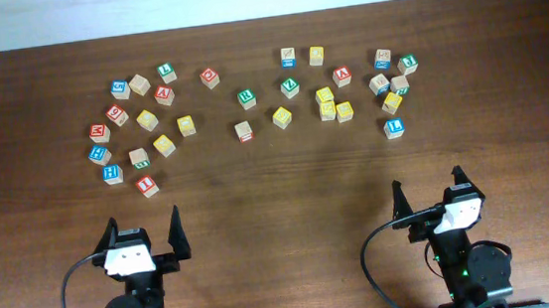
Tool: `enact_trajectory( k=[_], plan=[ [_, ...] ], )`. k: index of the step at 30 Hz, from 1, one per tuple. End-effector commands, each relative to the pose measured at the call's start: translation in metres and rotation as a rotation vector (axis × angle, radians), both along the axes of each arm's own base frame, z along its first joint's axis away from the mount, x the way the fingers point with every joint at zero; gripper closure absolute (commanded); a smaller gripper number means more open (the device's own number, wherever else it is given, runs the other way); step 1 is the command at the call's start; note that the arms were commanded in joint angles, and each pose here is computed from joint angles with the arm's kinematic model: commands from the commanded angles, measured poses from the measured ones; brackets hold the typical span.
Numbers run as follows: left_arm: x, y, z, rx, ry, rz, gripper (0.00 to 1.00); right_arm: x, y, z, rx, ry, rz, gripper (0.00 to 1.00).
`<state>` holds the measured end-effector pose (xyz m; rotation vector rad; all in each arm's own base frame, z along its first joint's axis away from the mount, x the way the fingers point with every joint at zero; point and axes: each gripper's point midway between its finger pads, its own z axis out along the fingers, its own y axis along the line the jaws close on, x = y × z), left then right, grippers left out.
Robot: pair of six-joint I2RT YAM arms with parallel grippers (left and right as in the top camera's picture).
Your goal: Spell out ICRA
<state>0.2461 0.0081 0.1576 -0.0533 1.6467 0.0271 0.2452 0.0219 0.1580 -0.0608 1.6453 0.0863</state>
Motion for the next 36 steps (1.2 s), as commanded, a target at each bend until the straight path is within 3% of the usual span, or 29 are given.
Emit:
enact_trajectory(
  k=[1, 17, 20, 22, 24, 28, 29, 31, 34, 36],
  plan=[
    [0.000, -0.003, -0.001, 0.005, 0.002, -0.015, 0.01, 0.000, 0.000, -0.002, -0.004, 0.004, -0.002, 0.02],
    [0.000, -0.004, -0.001, 0.004, 0.002, -0.022, 0.01, 0.000, 0.000, -0.003, -0.004, 0.004, -0.002, 0.02],
    [-0.003, -0.044, 0.005, -0.012, -0.021, -0.256, 0.01, 0.000, 0.000, -0.003, -0.004, 0.004, -0.002, 0.02],
    [-0.019, -0.088, 0.026, -0.007, -0.110, -0.528, 0.01, 0.000, 0.000, -0.002, -0.004, 0.004, -0.002, 0.02],
    [-0.035, -0.108, 0.061, 0.042, -0.267, -0.668, 0.01, 0.000, 0.000, -0.002, -0.004, 0.004, -0.002, 0.02],
    [-0.076, -0.108, 0.154, 0.087, -0.663, -0.679, 0.01, 0.000, 0.000, -0.003, -0.004, 0.004, -0.002, 0.02],
    [-0.081, -0.107, 0.169, 0.090, -0.688, -0.671, 0.01, 0.000, 0.000, -0.002, -0.004, 0.004, -0.002, 0.02],
    [-0.084, -0.105, 0.193, 0.074, -0.646, -0.664, 0.01, 0.000, 0.000, -0.003, -0.004, 0.004, -0.002, 0.02],
    [-0.075, -0.106, 0.216, 0.035, -0.453, -0.658, 0.01, 0.000, 0.000, -0.003, -0.004, 0.004, -0.002, 0.02],
    [-0.079, -0.123, 0.235, 0.140, -0.352, -0.772, 0.01, 0.000, 0.000, -0.003, -0.004, 0.004, -0.002, 0.02]
  ],
)
